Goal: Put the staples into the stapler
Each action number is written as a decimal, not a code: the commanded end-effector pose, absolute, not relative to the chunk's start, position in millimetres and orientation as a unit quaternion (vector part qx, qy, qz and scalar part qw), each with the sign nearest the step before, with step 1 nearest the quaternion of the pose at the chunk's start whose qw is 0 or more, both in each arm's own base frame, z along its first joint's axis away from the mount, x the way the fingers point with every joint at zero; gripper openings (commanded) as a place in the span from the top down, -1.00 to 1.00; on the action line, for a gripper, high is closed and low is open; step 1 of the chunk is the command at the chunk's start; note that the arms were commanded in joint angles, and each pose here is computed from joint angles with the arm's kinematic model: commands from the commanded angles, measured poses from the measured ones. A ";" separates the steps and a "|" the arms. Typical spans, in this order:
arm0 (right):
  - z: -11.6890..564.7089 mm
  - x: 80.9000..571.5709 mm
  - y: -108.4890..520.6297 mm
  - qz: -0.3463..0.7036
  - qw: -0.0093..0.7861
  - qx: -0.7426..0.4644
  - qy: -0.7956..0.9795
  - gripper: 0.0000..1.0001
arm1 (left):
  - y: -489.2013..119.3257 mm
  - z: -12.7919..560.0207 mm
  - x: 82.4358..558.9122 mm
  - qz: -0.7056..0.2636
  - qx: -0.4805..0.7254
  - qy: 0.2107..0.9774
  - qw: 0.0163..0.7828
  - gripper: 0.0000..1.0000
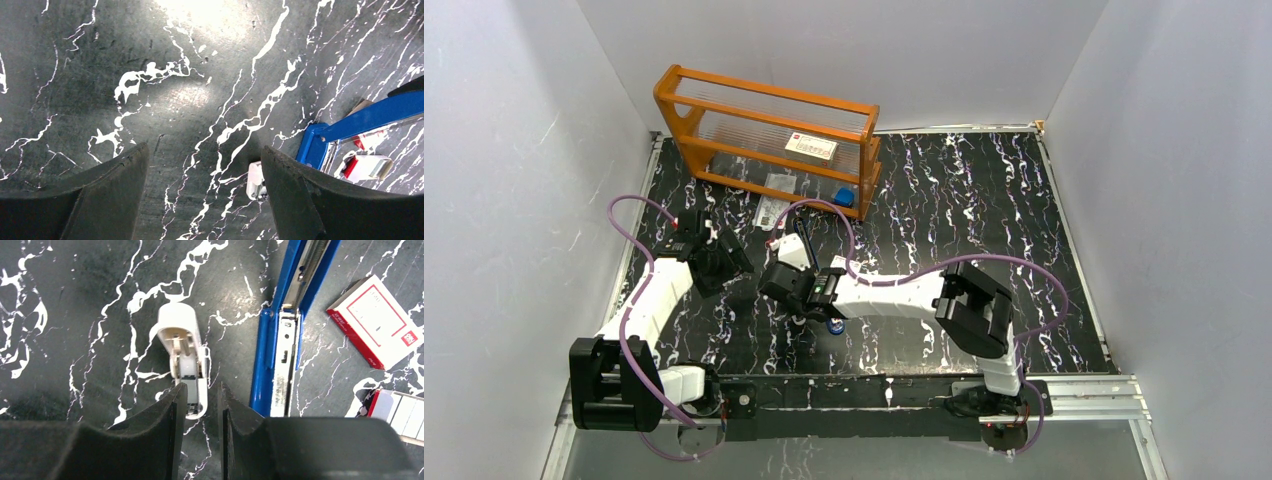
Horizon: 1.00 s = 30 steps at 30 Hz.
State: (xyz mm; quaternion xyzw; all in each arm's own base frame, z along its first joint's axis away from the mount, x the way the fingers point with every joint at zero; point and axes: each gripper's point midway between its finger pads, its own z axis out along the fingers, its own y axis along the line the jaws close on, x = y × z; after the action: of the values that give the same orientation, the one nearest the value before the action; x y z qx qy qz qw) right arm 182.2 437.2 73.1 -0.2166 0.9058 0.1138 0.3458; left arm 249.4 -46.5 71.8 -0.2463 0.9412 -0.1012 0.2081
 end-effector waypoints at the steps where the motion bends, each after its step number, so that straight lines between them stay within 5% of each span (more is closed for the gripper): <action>1: 78.1 196.7 445.0 0.125 0.351 -0.197 0.907 0.24 | -54.4 72.4 247.4 -0.127 -0.236 0.941 0.205 -0.56; 30: 55.5 195.3 451.5 0.103 0.323 -0.219 0.915 0.25 | -54.5 70.7 247.9 -0.126 -0.233 0.943 0.203 -0.56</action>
State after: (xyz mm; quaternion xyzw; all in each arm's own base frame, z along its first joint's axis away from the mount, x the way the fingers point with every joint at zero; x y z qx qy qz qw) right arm 194.7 446.4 47.0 -0.2198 0.9159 0.0987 0.3212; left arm 252.8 -55.6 74.9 -0.2353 0.9402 -0.1279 0.2103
